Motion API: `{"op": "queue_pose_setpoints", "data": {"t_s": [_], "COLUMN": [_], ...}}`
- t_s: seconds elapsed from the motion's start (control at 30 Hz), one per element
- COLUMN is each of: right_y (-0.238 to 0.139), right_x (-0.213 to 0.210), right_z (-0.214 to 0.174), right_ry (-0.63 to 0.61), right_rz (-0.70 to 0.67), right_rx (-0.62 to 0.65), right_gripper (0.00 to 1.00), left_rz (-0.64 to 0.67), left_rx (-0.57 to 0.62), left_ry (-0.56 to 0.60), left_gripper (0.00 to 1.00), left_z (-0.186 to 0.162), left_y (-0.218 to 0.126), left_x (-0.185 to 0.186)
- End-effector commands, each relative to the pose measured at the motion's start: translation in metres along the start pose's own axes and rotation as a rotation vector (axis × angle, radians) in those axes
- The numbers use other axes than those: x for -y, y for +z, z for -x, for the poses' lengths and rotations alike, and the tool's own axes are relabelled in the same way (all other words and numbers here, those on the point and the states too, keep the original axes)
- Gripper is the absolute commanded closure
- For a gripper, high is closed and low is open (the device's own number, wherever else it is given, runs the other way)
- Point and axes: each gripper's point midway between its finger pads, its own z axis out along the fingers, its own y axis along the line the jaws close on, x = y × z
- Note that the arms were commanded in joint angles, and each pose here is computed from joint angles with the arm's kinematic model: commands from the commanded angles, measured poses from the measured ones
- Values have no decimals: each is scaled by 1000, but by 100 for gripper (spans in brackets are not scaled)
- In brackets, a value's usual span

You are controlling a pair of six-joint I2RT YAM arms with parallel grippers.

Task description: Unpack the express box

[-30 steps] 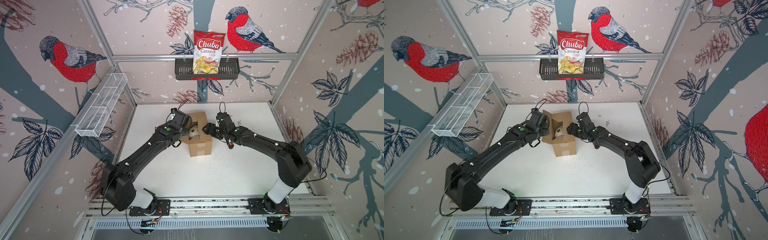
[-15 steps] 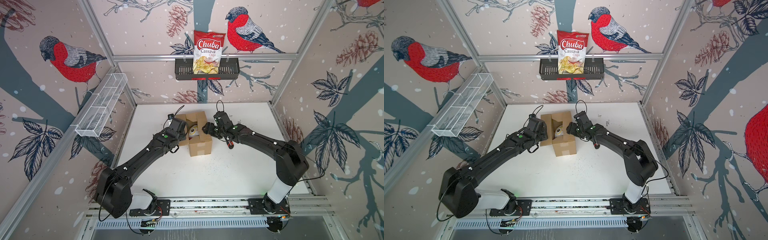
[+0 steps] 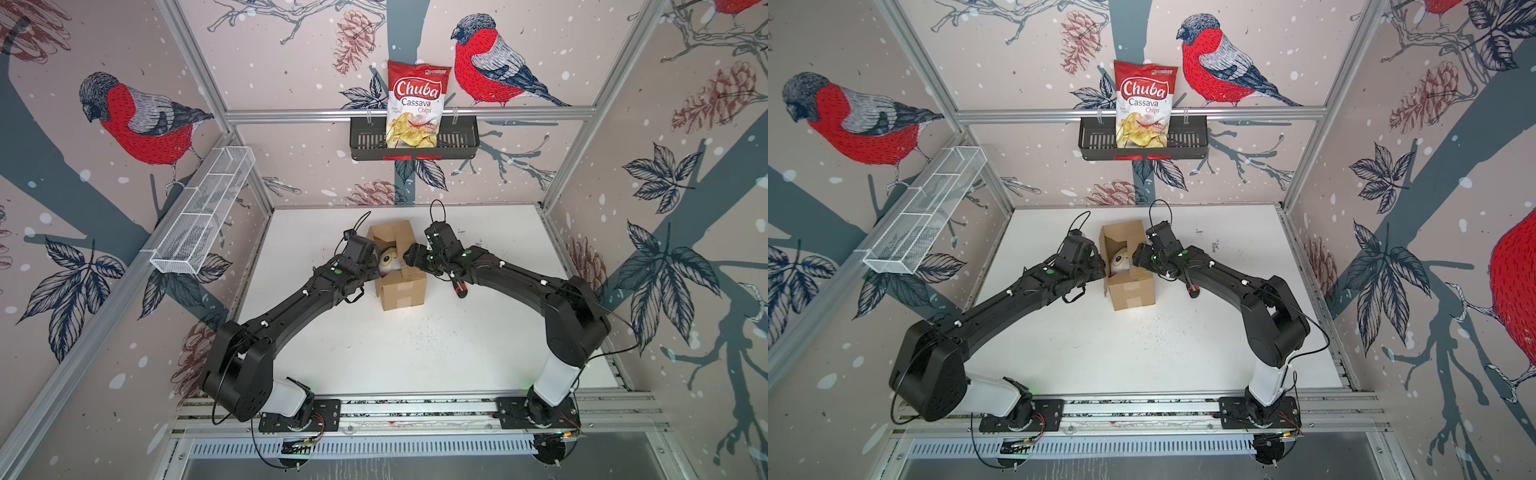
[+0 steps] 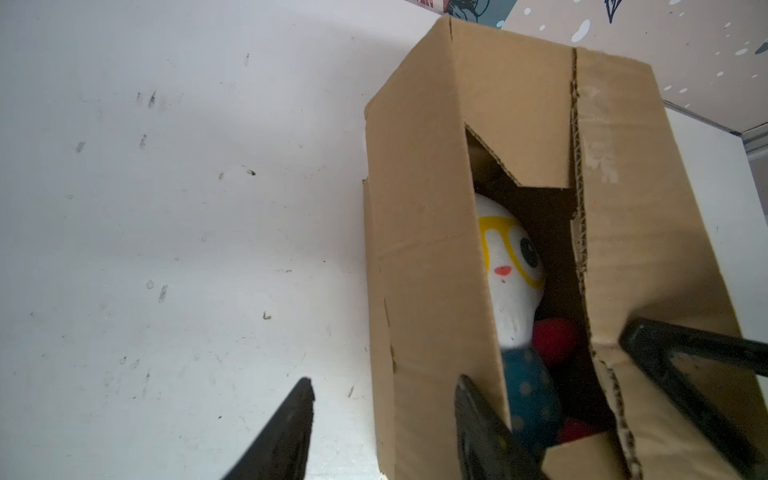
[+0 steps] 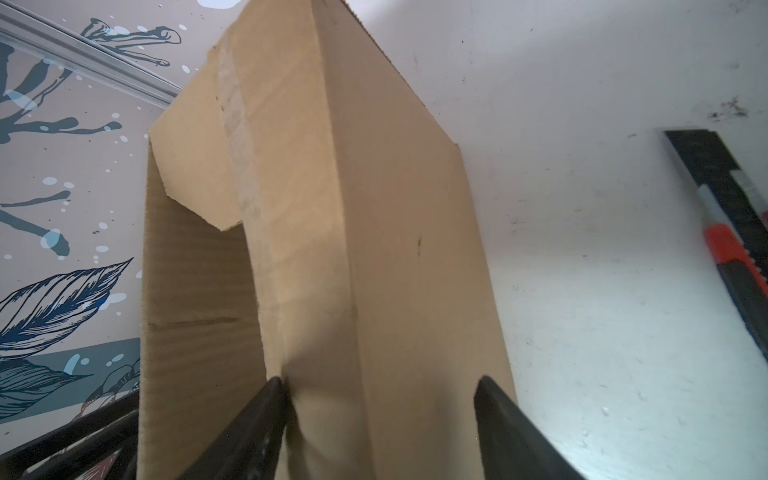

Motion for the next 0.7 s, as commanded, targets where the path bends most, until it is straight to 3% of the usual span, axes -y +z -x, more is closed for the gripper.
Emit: {"op": "queue_pose_setpoints", "data": {"t_s": [0.0,0.37,0.67], "right_y": [5,2,-13], "right_x": [24,25,25], "right_z": [-25,-24,-15], "right_ry": [-23,-39,-77], "right_rz": [-91,-109,-165], "right_rx": [-93,-97,-62], "right_gripper": [31,31,31], "left_rz": [-116,-267,-309], "left_rx": [-24,34,91], "left_ry": [-10,-64,-63], "left_gripper": [45,46,43], "left_z": [0,16,19], "left_y": [0,-13,-32], "left_x": [23,50,48]}}
